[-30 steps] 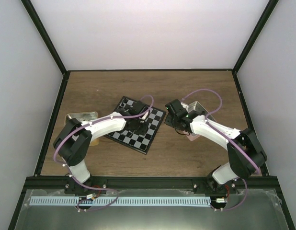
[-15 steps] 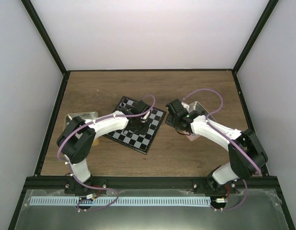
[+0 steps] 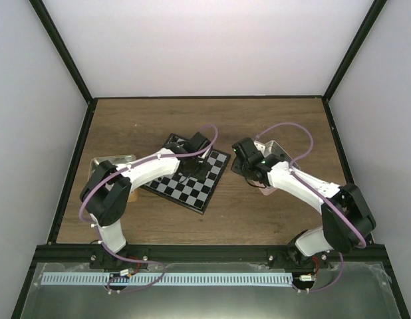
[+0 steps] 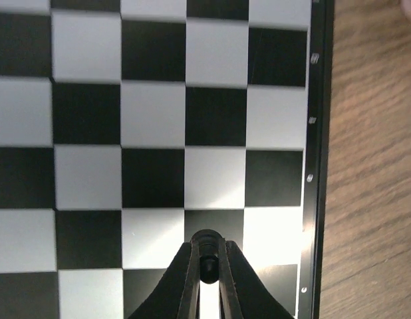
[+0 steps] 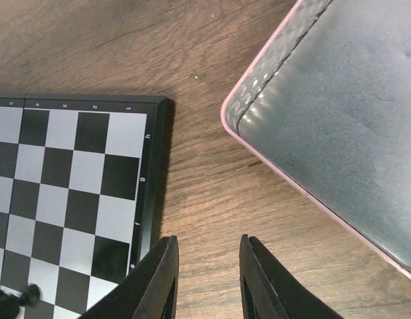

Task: Set up the chess pieces on the board
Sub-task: Pick up the chess piece from the chessboard, then place the chess piece on the chessboard.

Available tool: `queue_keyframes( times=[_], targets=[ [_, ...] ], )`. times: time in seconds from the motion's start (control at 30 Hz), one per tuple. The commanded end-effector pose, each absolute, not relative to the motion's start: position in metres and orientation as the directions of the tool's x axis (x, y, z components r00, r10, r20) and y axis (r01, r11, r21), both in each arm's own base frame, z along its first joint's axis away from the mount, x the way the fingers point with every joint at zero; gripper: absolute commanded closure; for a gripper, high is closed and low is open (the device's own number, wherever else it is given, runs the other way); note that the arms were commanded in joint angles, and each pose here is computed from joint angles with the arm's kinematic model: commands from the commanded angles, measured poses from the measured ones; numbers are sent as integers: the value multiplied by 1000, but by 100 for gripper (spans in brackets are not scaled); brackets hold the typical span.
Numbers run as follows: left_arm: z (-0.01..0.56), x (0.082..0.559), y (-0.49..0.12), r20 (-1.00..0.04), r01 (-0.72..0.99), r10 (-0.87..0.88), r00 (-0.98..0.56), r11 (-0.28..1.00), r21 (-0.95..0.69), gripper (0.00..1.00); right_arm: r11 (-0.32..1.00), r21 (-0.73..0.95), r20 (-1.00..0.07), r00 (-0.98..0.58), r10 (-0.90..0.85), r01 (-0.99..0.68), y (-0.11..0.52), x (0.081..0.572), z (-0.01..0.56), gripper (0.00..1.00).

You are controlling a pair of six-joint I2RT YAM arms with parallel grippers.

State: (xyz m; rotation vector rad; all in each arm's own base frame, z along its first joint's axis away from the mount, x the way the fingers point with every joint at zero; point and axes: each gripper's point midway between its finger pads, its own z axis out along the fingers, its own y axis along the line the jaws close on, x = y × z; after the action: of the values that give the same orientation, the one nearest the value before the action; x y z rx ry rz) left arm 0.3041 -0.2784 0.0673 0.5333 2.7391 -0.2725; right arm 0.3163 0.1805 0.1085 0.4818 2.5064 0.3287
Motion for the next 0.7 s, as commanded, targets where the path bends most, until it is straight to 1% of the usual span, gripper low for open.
queue_keyframes(
  times=[0.0, 0.3, 0.47, 0.67],
  targets=[
    [84, 333, -271, -407, 381, 333, -851, 924, -40, 94, 897, 328, -512, -743, 432, 296, 169, 316, 117, 73],
    [109, 399, -250, -452, 295, 240, -859, 954, -55, 93, 894, 337, -514, -738, 437, 295, 165, 311, 115, 73],
    [105, 432, -229, -430, 229, 192, -882, 973, -37, 92, 891, 352, -502, -745, 439, 287, 170, 311, 113, 73],
    [90, 449, -202, -398, 179, 160, -903, 984, -11, 91, 898, 342, -504, -753, 424, 277, 171, 312, 112, 73]
  ],
)
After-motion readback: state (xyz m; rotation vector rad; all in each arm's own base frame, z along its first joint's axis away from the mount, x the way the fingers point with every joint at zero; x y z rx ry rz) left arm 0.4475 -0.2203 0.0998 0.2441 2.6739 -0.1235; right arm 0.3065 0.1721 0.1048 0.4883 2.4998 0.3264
